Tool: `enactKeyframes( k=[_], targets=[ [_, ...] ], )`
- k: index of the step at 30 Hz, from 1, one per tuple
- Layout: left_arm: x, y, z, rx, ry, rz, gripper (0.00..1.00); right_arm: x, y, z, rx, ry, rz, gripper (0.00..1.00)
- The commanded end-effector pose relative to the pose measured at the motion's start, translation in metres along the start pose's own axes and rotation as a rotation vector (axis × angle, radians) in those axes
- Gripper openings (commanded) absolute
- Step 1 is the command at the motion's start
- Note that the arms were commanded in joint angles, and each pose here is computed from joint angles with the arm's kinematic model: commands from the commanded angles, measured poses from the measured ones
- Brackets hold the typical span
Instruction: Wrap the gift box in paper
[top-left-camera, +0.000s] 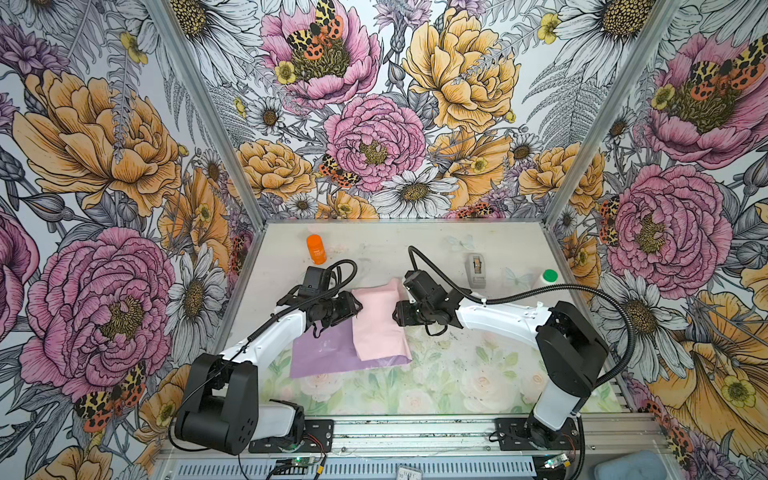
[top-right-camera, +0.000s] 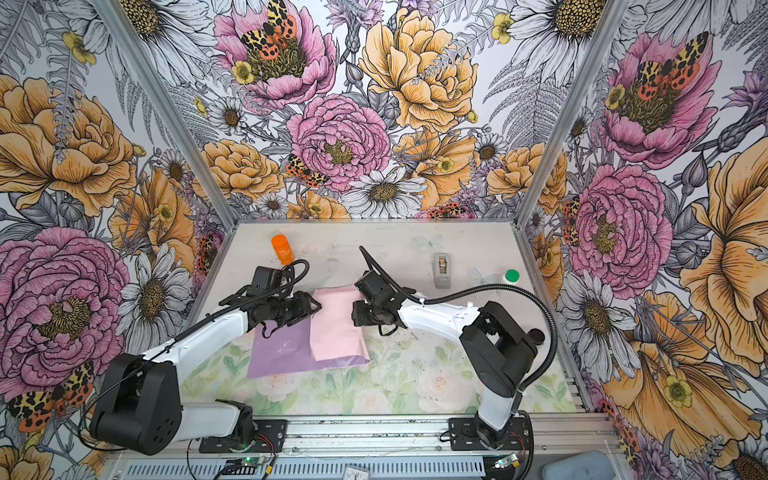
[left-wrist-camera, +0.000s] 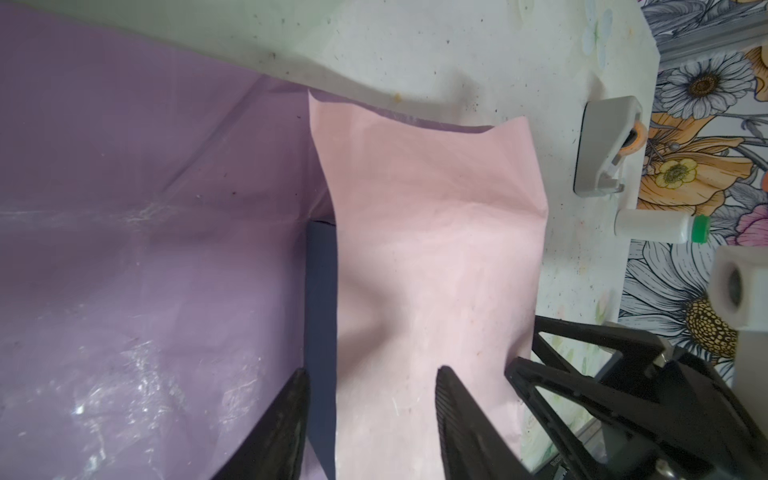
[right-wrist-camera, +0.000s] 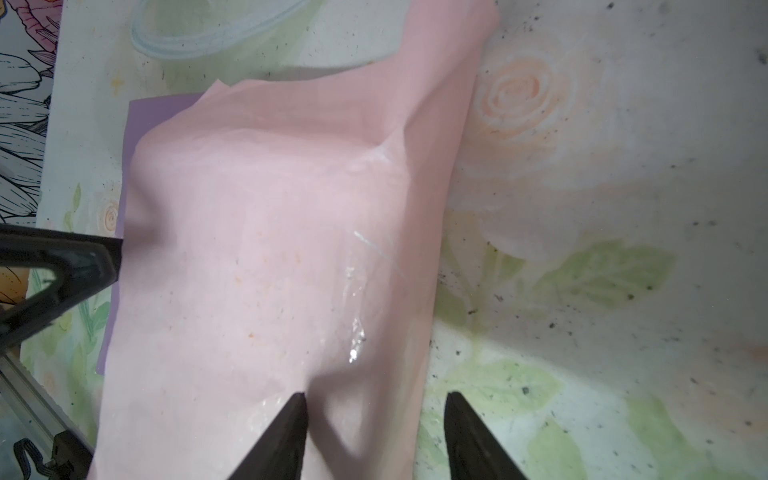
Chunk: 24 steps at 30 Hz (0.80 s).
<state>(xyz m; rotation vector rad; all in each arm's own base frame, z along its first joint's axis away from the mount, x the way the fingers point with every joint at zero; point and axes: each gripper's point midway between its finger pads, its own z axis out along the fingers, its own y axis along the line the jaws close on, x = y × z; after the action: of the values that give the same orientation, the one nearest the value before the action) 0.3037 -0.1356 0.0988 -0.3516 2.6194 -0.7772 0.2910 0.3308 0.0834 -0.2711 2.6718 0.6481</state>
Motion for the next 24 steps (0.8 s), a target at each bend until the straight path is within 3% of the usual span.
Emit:
enactKeyframes(
  k=[1, 7, 14, 19, 24],
  targets=[
    [-0.003, 0.008, -0.004, -0.017, -0.032, -0.025, 0.57, 0.012, -0.005, 0.01, 0.029, 0.035, -0.005, 0.54],
    [0.006, 0.002, 0.009, 0.066, 0.003, -0.069, 0.56, 0.009, -0.001, 0.007, 0.018, 0.024, 0.004, 0.54],
    [0.01, -0.005, 0.016, 0.091, 0.003, -0.059, 0.38, 0.001, 0.007, -0.007, -0.017, -0.001, 0.019, 0.56],
    [0.016, -0.01, 0.027, 0.091, 0.024, -0.039, 0.34, -0.008, 0.006, -0.033, -0.066, -0.035, 0.048, 0.58],
    [0.021, -0.026, 0.041, 0.094, 0.047, 0.003, 0.3, -0.005, -0.016, -0.049, -0.087, -0.02, 0.132, 0.71]
  ],
)
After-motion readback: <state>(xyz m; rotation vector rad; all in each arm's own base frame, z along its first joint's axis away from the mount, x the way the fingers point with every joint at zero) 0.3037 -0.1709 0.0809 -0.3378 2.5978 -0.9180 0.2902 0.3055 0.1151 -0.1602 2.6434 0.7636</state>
